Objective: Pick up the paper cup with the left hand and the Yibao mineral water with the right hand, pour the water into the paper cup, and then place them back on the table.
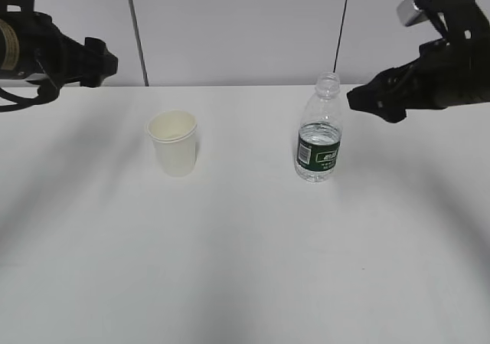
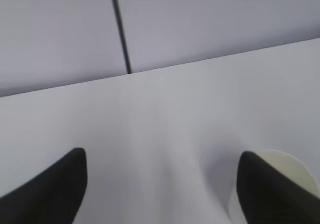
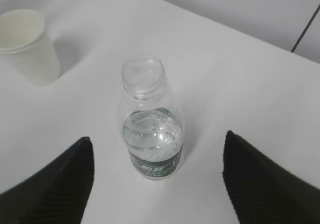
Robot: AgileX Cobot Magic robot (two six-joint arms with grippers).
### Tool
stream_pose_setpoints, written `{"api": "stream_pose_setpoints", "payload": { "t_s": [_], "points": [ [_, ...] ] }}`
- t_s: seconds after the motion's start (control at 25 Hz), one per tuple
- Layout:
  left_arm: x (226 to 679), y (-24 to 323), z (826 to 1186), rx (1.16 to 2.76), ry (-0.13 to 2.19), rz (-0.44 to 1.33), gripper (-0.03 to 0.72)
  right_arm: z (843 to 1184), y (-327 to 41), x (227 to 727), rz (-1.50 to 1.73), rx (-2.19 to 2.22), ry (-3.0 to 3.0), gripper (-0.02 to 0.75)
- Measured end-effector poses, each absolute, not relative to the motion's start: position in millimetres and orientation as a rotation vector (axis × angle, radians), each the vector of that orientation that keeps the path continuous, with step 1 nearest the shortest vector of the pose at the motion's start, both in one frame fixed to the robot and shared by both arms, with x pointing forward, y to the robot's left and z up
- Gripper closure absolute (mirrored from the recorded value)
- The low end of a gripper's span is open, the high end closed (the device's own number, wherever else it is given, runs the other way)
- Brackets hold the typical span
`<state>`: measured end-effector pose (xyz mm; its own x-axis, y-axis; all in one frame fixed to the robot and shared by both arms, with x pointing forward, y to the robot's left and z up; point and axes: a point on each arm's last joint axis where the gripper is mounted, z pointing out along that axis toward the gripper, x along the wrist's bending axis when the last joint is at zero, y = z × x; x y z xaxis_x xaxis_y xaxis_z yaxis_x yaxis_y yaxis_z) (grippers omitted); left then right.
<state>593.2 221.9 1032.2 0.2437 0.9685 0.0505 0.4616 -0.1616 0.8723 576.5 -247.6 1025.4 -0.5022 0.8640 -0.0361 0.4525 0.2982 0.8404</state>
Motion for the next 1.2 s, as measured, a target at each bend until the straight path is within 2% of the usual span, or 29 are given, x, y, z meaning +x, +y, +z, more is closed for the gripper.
{"api": "stream_pose_setpoints", "payload": {
  "t_s": [0.28,0.4,0.6,0.72,1.0,1.2],
  "points": [
    [583,247,1031,1.605,1.732,0.887,0.214,1058,-248,562,1.167,1.134,1.994,0.15],
    [576,255,1024,1.59,1.908,0.869,0.255,1067,-248,558,1.184,1.118,1.973,0.151],
    [555,261,1015,1.737,2.123,0.751,0.293,1076,-247,552,1.219,1.116,1.955,0.151],
    [542,260,1014,1.851,2.176,0.638,0.305,1078,-246,550,1.239,1.109,1.966,0.151],
    [513,254,1045,1.989,2.184,0.398,0.342,1078,-243,548,1.281,1.127,1.984,0.151],
    [490,257,1059,2.06,2.227,0.296,0.346,1078,-243,547,1.292,1.136,1.983,0.151]
  ]
}}
